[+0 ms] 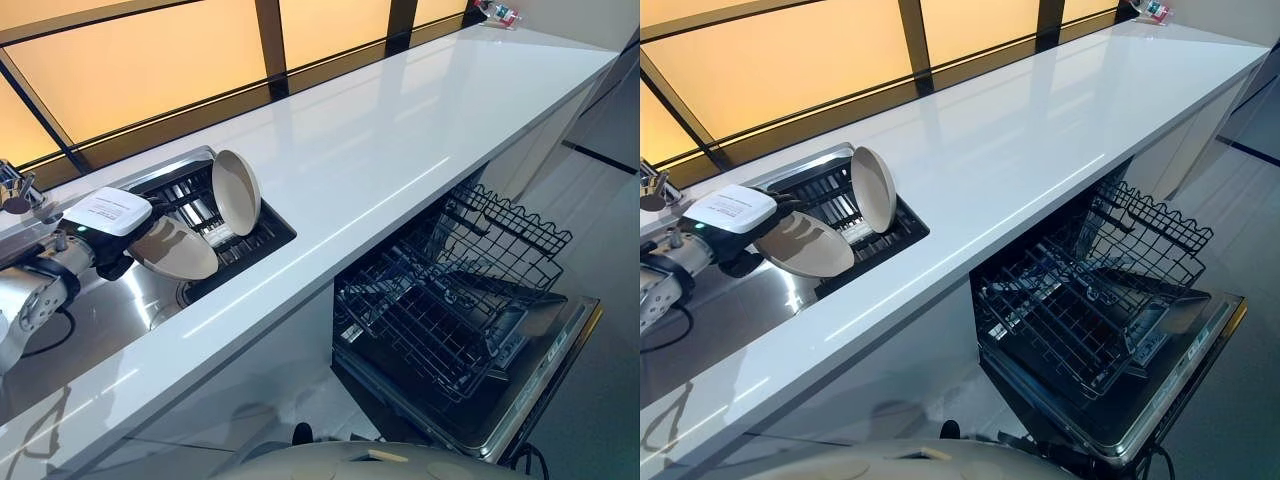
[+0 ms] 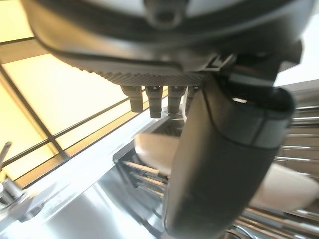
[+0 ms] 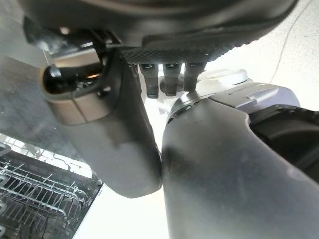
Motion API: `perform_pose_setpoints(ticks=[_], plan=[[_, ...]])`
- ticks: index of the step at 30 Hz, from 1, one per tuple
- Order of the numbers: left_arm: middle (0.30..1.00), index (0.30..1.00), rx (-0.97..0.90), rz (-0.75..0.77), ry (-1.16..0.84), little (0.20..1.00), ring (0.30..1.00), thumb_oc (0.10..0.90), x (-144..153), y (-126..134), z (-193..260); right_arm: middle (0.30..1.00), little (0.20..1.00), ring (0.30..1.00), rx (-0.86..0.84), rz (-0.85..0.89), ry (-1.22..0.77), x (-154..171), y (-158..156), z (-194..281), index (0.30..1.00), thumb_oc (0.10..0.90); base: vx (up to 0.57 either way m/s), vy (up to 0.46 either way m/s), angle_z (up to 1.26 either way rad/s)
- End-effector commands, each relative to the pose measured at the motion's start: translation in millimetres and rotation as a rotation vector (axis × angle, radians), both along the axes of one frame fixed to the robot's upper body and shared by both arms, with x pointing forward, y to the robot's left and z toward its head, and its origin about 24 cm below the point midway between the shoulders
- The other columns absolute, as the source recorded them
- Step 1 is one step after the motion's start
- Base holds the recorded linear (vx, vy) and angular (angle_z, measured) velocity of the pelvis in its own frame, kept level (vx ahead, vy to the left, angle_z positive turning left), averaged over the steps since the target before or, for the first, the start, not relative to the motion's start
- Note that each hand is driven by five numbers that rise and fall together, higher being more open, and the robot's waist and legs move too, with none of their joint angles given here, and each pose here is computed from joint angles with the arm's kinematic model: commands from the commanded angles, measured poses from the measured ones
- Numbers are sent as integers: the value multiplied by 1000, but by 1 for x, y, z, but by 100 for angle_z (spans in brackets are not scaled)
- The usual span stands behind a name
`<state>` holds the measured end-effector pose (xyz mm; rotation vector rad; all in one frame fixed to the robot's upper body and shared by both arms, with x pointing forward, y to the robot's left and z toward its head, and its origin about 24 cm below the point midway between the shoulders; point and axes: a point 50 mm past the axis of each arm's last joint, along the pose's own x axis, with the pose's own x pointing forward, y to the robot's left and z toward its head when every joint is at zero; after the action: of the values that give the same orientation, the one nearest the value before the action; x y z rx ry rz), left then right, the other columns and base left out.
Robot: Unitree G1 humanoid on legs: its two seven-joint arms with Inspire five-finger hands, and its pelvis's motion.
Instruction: Pick up plates and place into dishwasher.
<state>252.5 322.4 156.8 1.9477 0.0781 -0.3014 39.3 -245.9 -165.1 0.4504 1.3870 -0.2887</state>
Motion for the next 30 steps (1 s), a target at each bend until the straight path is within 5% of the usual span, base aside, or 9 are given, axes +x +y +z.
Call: perform_pose_setpoints(ticks=[1, 7, 9, 10, 19, 25, 30], plan=[[900, 900, 52, -4, -223, 900, 900, 800, 16, -7, 81, 900, 900, 900, 13, 72, -42, 20, -2, 3, 900, 800, -2, 23, -6], [900, 900, 65, -6, -213, 900, 900, 800, 13, -14, 100, 900, 900, 900, 48, 0, -101, 24, -3, 5, 900, 800, 2, 17, -13], [754, 754, 56, -26, -251, 730, 754, 630, 13, -15, 107, 900, 900, 900, 70, -55, -209, 36, -3, 8, 900, 800, 6, 6, -3], [300, 300, 47, -40, -267, 200, 300, 100, 13, -15, 110, 900, 900, 900, 99, -94, -274, 44, 0, 10, 900, 800, 0, 0, 0], [300, 300, 21, -40, -349, 200, 300, 100, 5, 4, 117, 900, 900, 900, 399, -219, -718, 112, 38, 53, 900, 800, -5, -5, -10], [300, 300, 1, -14, -422, 200, 300, 100, -11, 22, 92, 900, 900, 900, 450, -24, -903, 132, 66, 99, 900, 800, -10, 26, -21], [300, 300, -29, -2, -508, 200, 300, 100, -29, 36, 59, 900, 900, 900, 469, 114, -1016, 139, 58, 138, 900, 800, 1, 41, -4]])
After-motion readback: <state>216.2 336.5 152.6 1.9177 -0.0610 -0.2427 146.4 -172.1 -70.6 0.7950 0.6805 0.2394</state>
